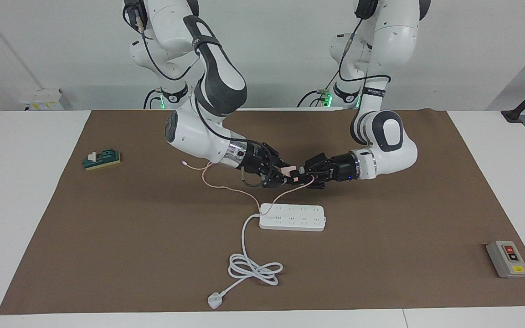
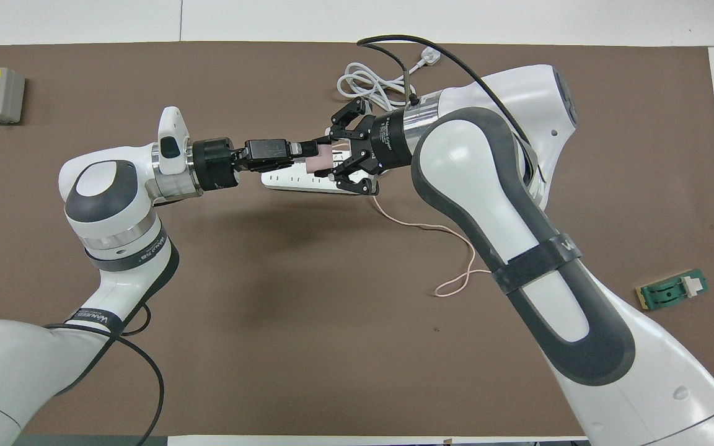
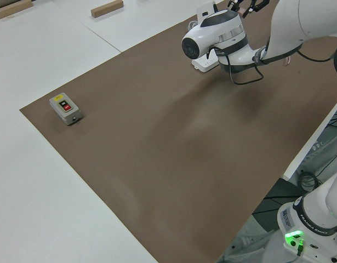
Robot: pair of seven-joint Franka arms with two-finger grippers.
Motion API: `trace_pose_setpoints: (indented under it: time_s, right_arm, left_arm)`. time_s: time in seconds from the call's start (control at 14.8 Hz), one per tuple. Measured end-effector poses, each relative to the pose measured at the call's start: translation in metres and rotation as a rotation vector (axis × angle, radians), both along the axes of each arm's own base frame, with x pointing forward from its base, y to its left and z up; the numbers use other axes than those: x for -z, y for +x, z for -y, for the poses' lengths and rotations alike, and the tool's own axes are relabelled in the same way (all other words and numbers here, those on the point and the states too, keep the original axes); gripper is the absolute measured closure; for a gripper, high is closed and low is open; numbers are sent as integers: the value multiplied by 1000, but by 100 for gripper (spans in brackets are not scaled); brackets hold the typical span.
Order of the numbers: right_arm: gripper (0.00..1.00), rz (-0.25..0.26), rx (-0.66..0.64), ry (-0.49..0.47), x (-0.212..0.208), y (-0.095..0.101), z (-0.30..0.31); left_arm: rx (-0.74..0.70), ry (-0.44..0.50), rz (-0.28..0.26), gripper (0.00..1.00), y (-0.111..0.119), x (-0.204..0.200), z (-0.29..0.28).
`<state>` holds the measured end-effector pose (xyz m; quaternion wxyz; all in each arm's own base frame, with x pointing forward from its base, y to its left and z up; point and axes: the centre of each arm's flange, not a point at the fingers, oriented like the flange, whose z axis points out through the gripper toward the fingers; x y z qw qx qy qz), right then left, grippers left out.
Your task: Plug charger into power strip
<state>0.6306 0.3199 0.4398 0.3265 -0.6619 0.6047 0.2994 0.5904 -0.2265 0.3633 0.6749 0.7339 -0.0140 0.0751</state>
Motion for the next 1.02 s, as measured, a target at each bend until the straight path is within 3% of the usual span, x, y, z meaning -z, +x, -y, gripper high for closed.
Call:
trace_pose_setpoints:
  time_s: [0.34, 0.47, 0.68, 0.75, 1.02]
  right_arm:
    - [50, -1, 2, -2, 2, 0, 0]
    - [36, -2, 7, -4, 3, 0, 1]
    - [4, -4, 10, -6, 5, 0, 2]
    - [0, 0, 10, -14, 5, 1, 5]
    - [0, 68, -41, -124, 1, 3, 16]
  left_arm:
    - [4, 5, 9, 69, 0, 0, 0]
    - [5, 5, 12, 69, 1, -1, 0]
    - [4, 5, 16, 69, 2, -3, 0]
    - [5, 10, 20, 69, 2, -3, -2]
    - [22, 94, 82, 69, 17, -17, -27]
